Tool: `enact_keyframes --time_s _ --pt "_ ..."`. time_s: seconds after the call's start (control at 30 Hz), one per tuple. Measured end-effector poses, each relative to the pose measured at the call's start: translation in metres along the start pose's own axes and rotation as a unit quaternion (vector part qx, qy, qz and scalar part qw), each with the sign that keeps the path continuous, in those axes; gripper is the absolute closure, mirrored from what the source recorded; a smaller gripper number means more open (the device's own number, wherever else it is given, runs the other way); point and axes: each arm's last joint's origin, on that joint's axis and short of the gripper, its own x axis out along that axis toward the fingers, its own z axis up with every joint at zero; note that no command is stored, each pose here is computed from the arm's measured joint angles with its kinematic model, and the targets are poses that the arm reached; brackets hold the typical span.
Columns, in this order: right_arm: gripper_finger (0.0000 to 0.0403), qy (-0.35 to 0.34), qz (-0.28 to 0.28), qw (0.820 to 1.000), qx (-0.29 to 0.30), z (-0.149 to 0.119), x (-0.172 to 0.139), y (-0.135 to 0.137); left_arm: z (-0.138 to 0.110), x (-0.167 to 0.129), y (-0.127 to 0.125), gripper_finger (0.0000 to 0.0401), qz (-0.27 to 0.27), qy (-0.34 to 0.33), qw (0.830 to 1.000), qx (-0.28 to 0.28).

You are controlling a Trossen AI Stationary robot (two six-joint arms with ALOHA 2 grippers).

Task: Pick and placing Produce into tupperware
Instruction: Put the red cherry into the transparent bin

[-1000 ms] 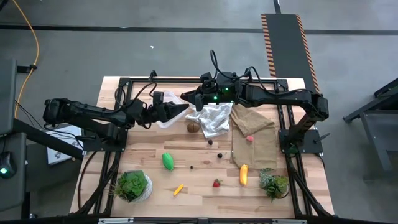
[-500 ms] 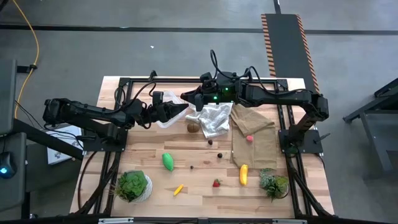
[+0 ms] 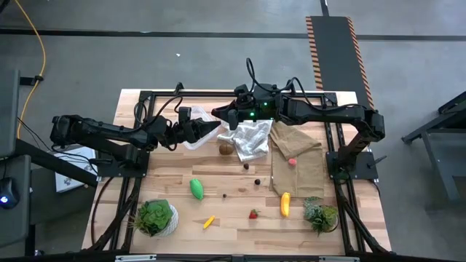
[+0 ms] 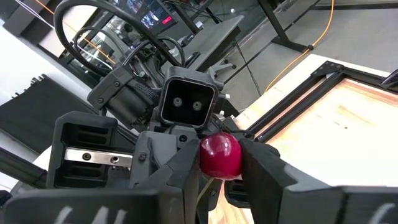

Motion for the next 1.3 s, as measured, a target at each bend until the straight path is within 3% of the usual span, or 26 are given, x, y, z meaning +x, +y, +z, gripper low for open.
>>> enact_keyframes --time_s 0.53,1.03,1.3 --pt "0.0184 -0.018 -0.006 1.0 0.003 0.004 0.0 -0.001 0.008 0.001 0.005 0.04 0.003 -0.006 1.0 0.001" --pt "0.0176 -0.13 0.054 0.99 0.023 0.05 -0.014 -0.019 0.007 0.001 0.007 0.0401 0.009 0.01 1.0 0.008" --pt "0.0176 -0.139 0.066 0.988 -0.012 0.074 -0.049 -0.011 0.038 -0.014 0.011 0.0401 0.022 0.046 0.998 0.022"
